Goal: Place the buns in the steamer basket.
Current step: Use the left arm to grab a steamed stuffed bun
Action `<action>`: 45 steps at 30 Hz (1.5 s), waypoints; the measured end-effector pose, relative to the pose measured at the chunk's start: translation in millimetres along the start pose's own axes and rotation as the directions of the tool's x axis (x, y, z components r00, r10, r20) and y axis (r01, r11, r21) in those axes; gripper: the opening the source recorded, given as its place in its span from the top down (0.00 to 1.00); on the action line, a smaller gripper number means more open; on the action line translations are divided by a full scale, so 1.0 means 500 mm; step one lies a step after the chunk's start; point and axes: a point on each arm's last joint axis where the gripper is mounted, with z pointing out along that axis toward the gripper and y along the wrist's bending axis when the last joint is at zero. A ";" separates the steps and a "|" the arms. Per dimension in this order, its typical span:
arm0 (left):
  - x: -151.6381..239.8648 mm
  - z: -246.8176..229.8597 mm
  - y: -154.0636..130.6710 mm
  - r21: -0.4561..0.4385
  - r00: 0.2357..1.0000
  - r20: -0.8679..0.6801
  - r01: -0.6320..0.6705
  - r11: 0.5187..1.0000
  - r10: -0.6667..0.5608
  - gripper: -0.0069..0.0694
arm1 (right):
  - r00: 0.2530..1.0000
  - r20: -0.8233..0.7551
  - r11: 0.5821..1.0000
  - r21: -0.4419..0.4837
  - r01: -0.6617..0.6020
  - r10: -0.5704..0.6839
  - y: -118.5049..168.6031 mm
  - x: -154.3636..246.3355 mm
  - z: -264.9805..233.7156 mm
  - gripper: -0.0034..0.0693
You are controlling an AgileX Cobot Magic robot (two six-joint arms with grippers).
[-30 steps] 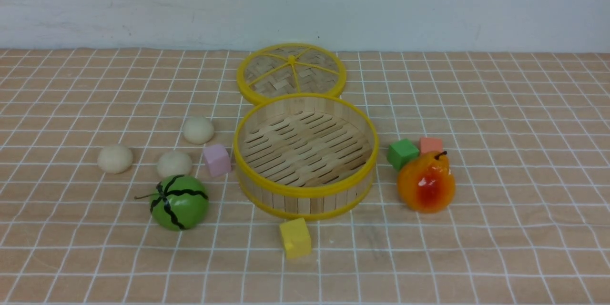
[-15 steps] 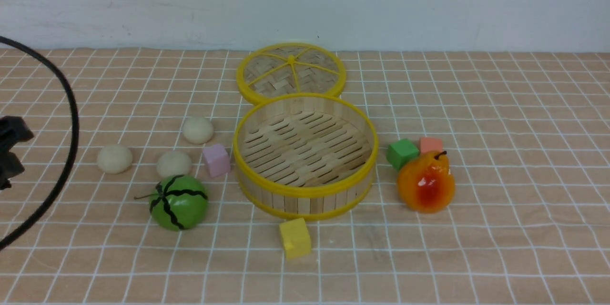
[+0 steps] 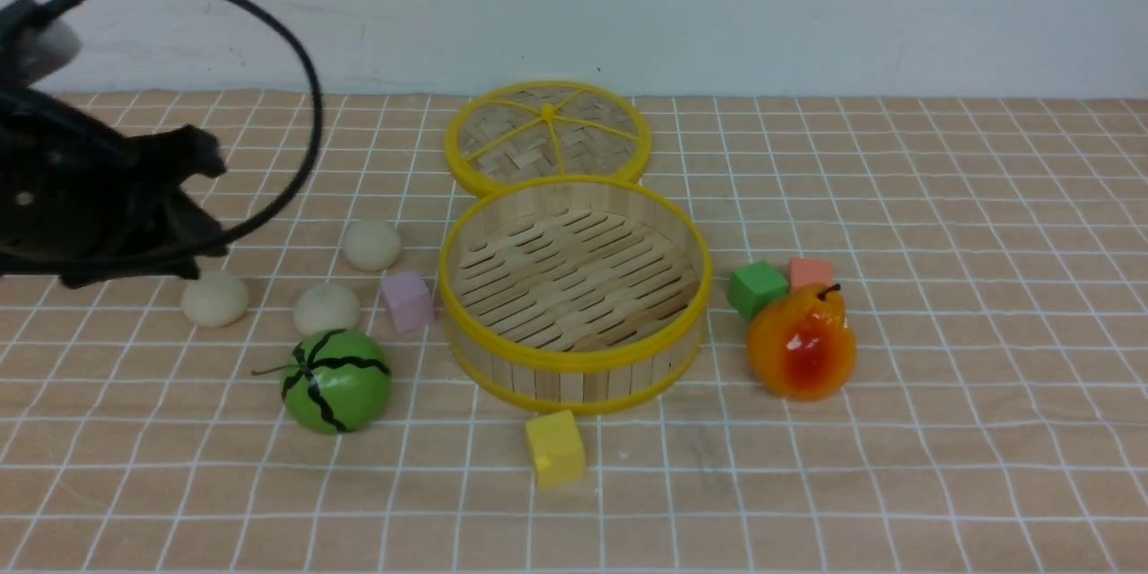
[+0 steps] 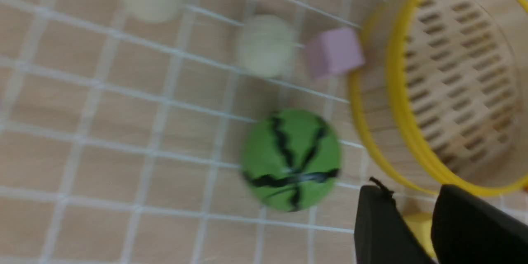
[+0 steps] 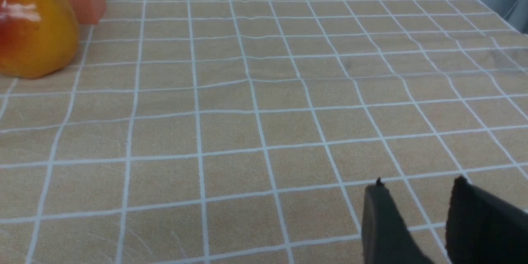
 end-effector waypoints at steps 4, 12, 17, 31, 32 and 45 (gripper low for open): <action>-0.017 0.054 -0.042 0.029 0.994 -0.053 -0.089 0.996 0.090 0.61 | 1.000 0.000 1.000 0.000 0.000 0.000 0.000 0.000 0.000 0.62; -0.086 0.174 -0.047 -0.137 0.974 -0.131 -0.202 0.970 0.185 0.58 | 1.000 0.000 1.000 0.000 0.000 0.000 0.000 0.000 0.000 0.62; -0.113 0.212 0.006 -0.357 0.975 -0.153 -0.204 0.912 0.159 0.59 | 1.000 0.000 1.000 0.000 0.000 0.000 0.000 0.000 0.000 0.62; -0.138 0.271 0.147 -0.458 0.993 -0.119 -0.065 0.887 0.011 0.60 | 1.000 0.000 1.000 0.000 0.000 0.000 0.000 0.000 0.000 0.62; -0.139 0.277 0.147 -0.450 0.994 -0.111 -0.070 0.890 0.021 0.60 | 1.000 0.000 1.000 0.000 0.000 0.000 0.000 0.000 0.000 0.62; -0.125 0.354 0.175 -0.436 0.992 -0.121 -0.088 0.895 0.039 0.60 | 1.000 0.000 1.000 0.000 0.000 0.000 0.000 0.000 0.000 0.62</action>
